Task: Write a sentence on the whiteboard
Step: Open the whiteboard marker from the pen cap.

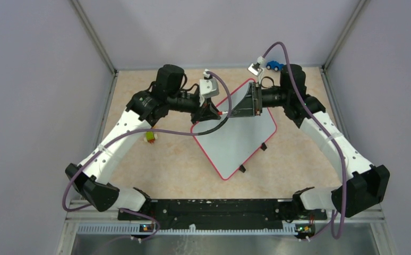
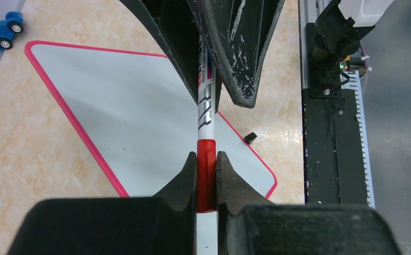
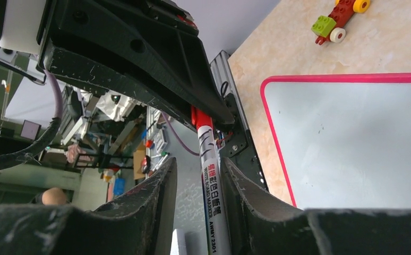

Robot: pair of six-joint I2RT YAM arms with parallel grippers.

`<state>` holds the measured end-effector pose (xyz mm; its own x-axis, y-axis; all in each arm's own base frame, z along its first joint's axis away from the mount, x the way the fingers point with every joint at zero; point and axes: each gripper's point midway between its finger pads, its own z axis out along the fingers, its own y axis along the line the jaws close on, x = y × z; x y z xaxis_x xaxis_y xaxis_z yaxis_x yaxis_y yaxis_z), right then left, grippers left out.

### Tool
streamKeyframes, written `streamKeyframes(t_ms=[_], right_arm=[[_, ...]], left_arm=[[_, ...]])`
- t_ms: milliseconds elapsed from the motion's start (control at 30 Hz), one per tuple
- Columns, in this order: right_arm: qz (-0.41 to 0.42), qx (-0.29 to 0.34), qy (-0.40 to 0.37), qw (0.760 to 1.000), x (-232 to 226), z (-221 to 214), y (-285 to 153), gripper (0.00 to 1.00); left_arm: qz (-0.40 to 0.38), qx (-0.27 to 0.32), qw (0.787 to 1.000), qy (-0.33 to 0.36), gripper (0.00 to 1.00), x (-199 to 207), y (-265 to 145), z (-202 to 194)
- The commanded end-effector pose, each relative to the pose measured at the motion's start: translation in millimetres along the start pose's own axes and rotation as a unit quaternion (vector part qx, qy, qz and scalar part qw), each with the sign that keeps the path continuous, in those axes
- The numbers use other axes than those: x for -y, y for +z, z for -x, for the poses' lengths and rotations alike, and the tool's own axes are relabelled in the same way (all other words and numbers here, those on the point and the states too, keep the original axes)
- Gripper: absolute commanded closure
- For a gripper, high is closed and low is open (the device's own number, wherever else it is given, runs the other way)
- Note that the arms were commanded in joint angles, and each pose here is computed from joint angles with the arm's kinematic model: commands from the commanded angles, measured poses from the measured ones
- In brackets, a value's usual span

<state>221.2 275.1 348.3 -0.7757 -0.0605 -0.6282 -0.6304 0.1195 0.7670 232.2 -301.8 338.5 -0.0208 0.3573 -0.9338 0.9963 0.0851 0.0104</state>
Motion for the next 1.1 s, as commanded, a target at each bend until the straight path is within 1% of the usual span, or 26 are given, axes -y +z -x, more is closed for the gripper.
streamKeyframes(t_ms=[0, 67, 300, 433, 633, 833, 933, 1067], right_arm=[[0.008, 0.008, -0.035, 0.999, -14, 8, 1, 0.67], [0.005, 0.01, -0.036, 0.999, -14, 9, 1, 0.69], [-0.007, 0.019, -0.042, 0.999, -11, 13, 2, 0.69], [-0.001, 0.019, -0.042, 0.999, -12, 13, 2, 0.65], [0.008, 0.02, -0.044, 0.999, -16, 11, 1, 0.65], [0.006, 0.026, -0.046, 0.999, -15, 14, 3, 0.66], [0.001, 0.026, -0.046, 0.999, -13, 14, 2, 0.72], [-0.006, 0.027, -0.05, 0.998, -11, 13, 2, 0.92]], left_arm=[[0.002, 0.02, 1.0, 0.014, 1.0, 2, 0, 19], [0.001, 0.019, 1.0, 0.013, 1.0, 2, 1, 18], [-0.005, 0.018, 1.0, 0.012, 1.0, 5, 4, 18], [-0.008, 0.015, 1.0, 0.011, 1.0, 7, 6, 15], [0.011, 0.002, 1.0, 0.009, 1.0, 4, 3, 5], [-0.003, 0.007, 1.0, -0.002, 1.0, 9, 5, 4], [-0.005, 0.007, 1.0, -0.001, 1.0, 9, 6, 4], [-0.002, 0.006, 1.0, 0.002, 1.0, 8, 5, 3]])
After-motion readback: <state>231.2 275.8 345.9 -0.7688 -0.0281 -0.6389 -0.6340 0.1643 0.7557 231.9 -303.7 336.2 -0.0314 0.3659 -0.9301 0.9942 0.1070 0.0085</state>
